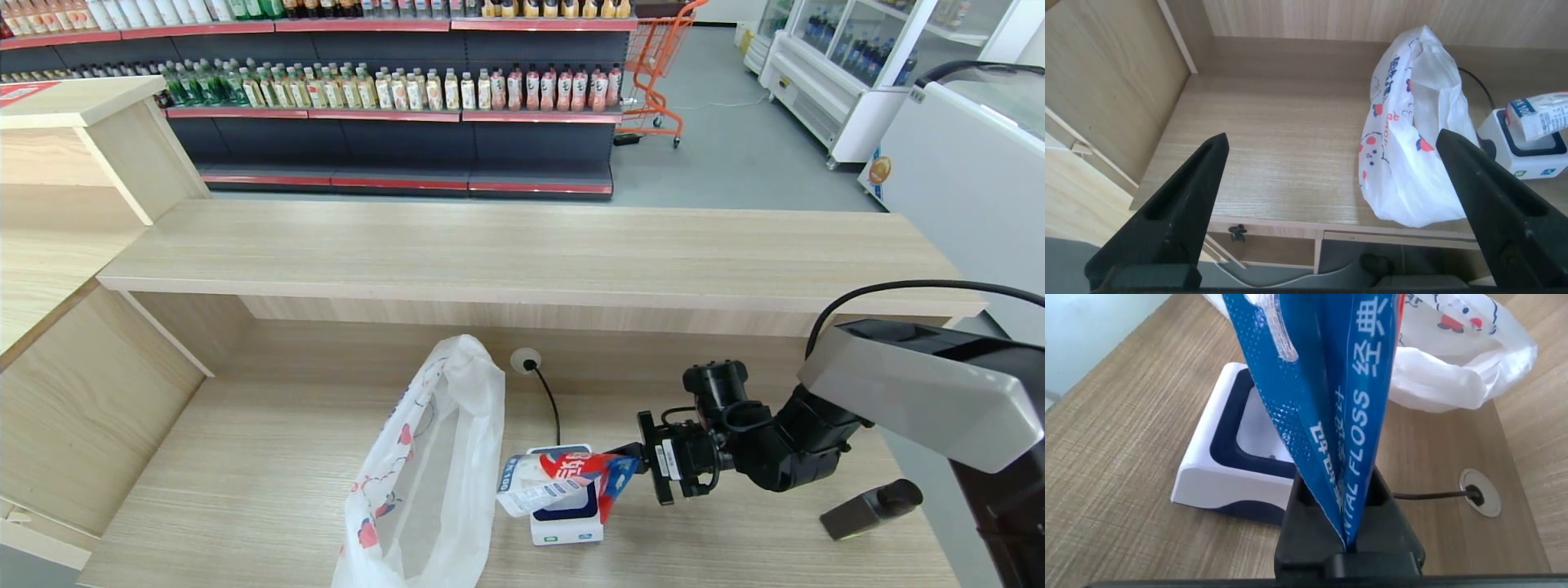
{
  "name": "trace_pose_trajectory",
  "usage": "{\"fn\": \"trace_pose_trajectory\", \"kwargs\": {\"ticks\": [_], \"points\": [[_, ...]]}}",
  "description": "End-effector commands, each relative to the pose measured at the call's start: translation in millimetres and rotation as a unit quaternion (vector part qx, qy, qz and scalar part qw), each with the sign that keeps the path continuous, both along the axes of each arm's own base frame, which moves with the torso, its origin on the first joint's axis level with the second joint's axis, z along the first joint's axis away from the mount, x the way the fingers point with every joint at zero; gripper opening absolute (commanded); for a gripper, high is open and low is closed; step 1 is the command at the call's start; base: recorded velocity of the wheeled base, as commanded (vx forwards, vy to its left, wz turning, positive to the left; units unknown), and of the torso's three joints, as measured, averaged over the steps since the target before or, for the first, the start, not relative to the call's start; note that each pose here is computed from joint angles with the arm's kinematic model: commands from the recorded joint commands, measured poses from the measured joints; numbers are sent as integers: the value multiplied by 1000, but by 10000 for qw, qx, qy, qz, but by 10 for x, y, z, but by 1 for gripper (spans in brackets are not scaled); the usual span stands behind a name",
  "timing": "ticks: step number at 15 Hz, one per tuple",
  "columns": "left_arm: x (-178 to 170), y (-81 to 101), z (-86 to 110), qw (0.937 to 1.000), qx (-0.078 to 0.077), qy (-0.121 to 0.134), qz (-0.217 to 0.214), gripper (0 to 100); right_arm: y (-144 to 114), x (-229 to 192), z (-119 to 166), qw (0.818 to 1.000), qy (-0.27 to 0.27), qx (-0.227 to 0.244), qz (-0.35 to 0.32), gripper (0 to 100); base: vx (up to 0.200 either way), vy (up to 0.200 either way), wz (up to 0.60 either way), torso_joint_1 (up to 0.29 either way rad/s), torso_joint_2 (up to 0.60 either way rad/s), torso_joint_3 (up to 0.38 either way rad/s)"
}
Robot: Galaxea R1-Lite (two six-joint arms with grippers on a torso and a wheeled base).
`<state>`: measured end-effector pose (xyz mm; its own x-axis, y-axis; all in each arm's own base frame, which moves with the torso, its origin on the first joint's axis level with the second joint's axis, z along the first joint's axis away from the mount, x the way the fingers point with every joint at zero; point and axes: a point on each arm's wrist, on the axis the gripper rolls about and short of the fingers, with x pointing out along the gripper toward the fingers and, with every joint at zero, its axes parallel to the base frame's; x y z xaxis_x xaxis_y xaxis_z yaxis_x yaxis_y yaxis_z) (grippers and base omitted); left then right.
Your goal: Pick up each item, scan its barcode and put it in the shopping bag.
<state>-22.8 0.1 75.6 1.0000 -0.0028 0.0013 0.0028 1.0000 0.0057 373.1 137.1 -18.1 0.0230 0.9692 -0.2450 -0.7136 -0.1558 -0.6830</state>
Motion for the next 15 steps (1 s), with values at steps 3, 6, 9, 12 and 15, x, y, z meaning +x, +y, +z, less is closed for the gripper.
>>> {"fn": "trace_pose_trajectory", "kwargs": {"ticks": [3, 6, 9, 12, 15], "points": [[1, 0, 1, 10000, 2, 6, -2, 100, -40, 5, 19, 10000, -14, 3, -51, 0, 0, 0, 0, 0, 0, 0], [1, 0, 1, 10000, 2, 6, -2, 100, -78, 4, 66, 9999, -29, 10, -98, 0, 0, 0, 0, 0, 0, 0], [1, 0, 1, 10000, 2, 6, 6, 100, -259, -77, 370, 9996, 91, 33, -273, 0, 0, 0, 0, 0, 0, 0], [1, 0, 1, 10000, 2, 6, -2, 100, -722, -322, 762, 9949, 689, 46, -734, 0, 0, 0, 0, 0, 0, 0], [1, 0, 1, 10000, 2, 6, -2, 100, -1133, -750, 1140, 9718, 1874, 30, -1433, 0, 0, 0, 0, 0, 0, 0]]}}
